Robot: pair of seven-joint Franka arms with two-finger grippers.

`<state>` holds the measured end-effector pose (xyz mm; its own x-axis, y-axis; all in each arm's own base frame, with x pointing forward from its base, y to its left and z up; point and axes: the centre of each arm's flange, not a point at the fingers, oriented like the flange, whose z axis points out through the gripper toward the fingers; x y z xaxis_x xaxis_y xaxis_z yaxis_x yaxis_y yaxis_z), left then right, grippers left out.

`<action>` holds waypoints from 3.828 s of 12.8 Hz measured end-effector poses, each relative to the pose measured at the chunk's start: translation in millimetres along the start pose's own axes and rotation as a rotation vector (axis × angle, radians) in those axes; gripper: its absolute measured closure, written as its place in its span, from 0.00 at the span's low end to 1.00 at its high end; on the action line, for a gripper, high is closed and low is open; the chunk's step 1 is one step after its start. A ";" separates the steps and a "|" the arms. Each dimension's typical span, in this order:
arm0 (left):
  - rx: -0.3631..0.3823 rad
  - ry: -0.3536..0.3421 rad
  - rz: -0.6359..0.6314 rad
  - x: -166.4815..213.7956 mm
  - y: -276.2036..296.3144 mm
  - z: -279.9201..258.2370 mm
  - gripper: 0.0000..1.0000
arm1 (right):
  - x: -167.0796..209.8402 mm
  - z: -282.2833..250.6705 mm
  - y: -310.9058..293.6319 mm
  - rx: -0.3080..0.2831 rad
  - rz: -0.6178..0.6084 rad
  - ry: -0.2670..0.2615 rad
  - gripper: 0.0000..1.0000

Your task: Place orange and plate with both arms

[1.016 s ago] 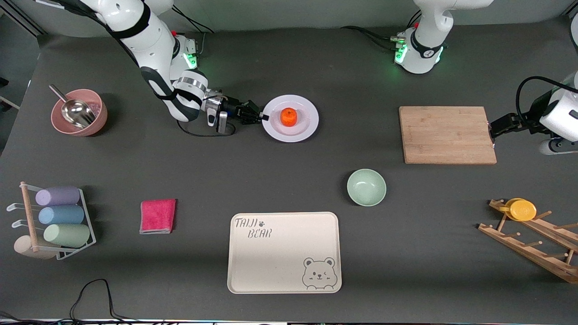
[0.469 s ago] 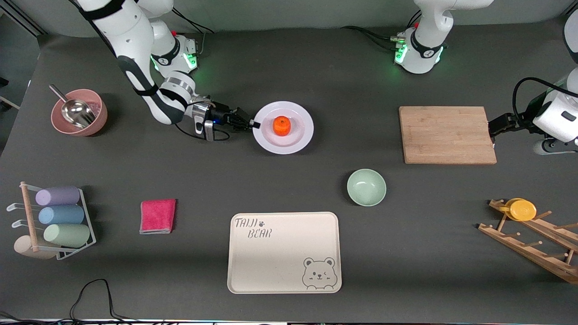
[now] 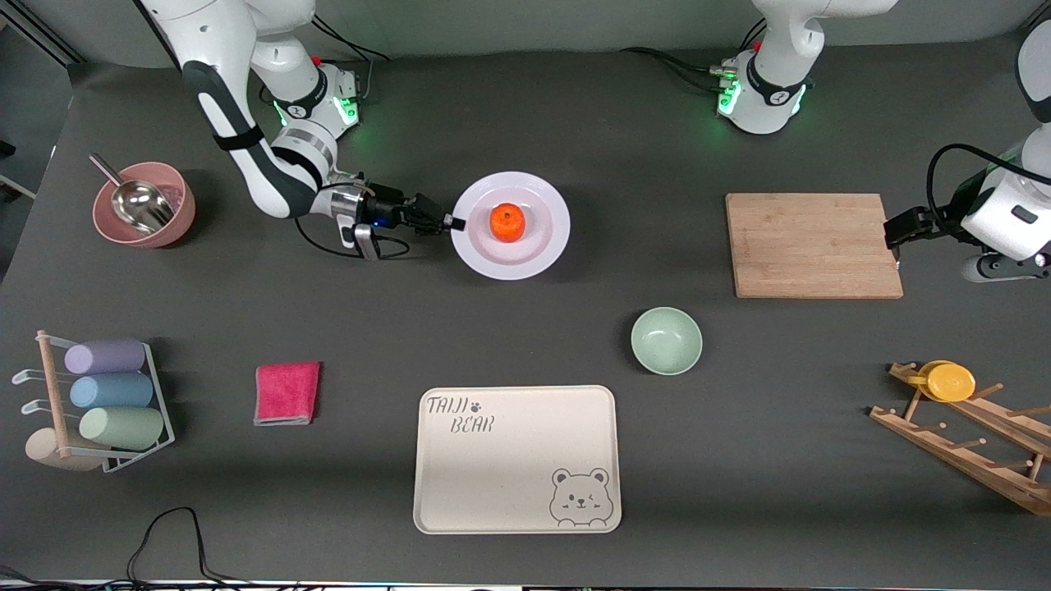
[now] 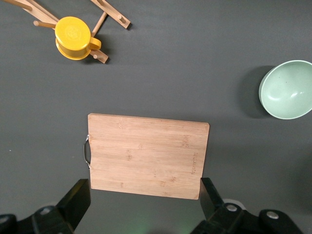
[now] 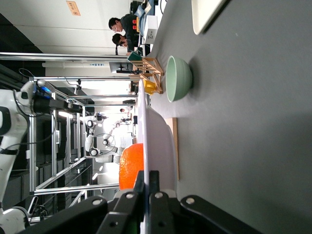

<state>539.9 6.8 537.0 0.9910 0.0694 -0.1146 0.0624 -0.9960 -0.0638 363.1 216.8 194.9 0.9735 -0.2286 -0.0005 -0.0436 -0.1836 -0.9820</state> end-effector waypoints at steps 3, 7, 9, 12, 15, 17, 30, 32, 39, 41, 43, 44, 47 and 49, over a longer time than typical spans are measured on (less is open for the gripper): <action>-0.004 0.000 0.014 -1.3 -1.5 1.8 0.00 | 65.4 14.2 -21.5 -0.046 -0.008 0.039 0.96; -0.011 0.002 0.030 -5.1 -4.4 0.7 0.00 | 165.1 42.3 -39.1 -0.033 -0.003 0.082 0.96; -0.012 0.003 0.030 -5.8 -5.3 2.4 0.00 | 210.5 52.5 -30.7 -0.014 0.002 0.100 0.96; -0.013 0.004 0.031 -6.1 -5.5 2.7 0.00 | 274.9 68.5 -26.2 -0.035 0.014 0.093 0.96; -0.013 0.000 0.032 -6.4 -5.3 7.3 0.00 | 326.7 74.0 -25.6 -0.034 0.002 0.111 0.96; -0.013 -0.001 0.033 -6.4 -5.2 8.1 0.00 | 339.5 79.5 -7.1 -0.030 0.002 0.119 0.96; -0.024 0.049 0.025 -9.4 -10.1 22.2 0.00 | 348.5 110.1 75.6 -0.153 -0.008 0.162 0.96; -0.028 0.063 0.016 -12.2 -15.0 16.0 0.00 | 347.3 110.0 79.6 -0.157 -0.003 0.161 0.89; -0.033 0.077 -0.010 -13.1 -28.7 15.3 0.00 | 351.8 101.6 77.6 -0.174 -0.019 0.163 0.50; -0.033 0.078 -0.010 -13.1 -28.7 15.3 0.00 | 354.3 90.4 75.3 -0.210 -0.047 0.144 0.48; -0.033 0.078 -0.010 -13.1 -28.8 15.3 0.00 | 355.1 79.7 72.6 -0.240 -0.062 0.136 0.48; -0.033 0.078 -0.011 -13.1 -28.9 15.3 0.00 | 355.1 73.9 71.6 -0.254 -0.064 0.133 0.48; -0.033 0.078 -0.011 -13.2 -29.2 15.3 0.00 | 361.1 45.1 59.7 -0.371 -0.039 0.089 0.48; -0.033 0.078 -0.012 -13.3 -29.4 15.4 0.00 | 364.0 25.7 24.4 -0.426 -0.004 0.062 0.44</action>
<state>523.1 36.0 525.2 0.9963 0.0777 -0.0369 0.0765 -0.9966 -0.0316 722.1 153.6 165.9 0.9591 -0.2816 0.0270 -0.1416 -0.5604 -0.8161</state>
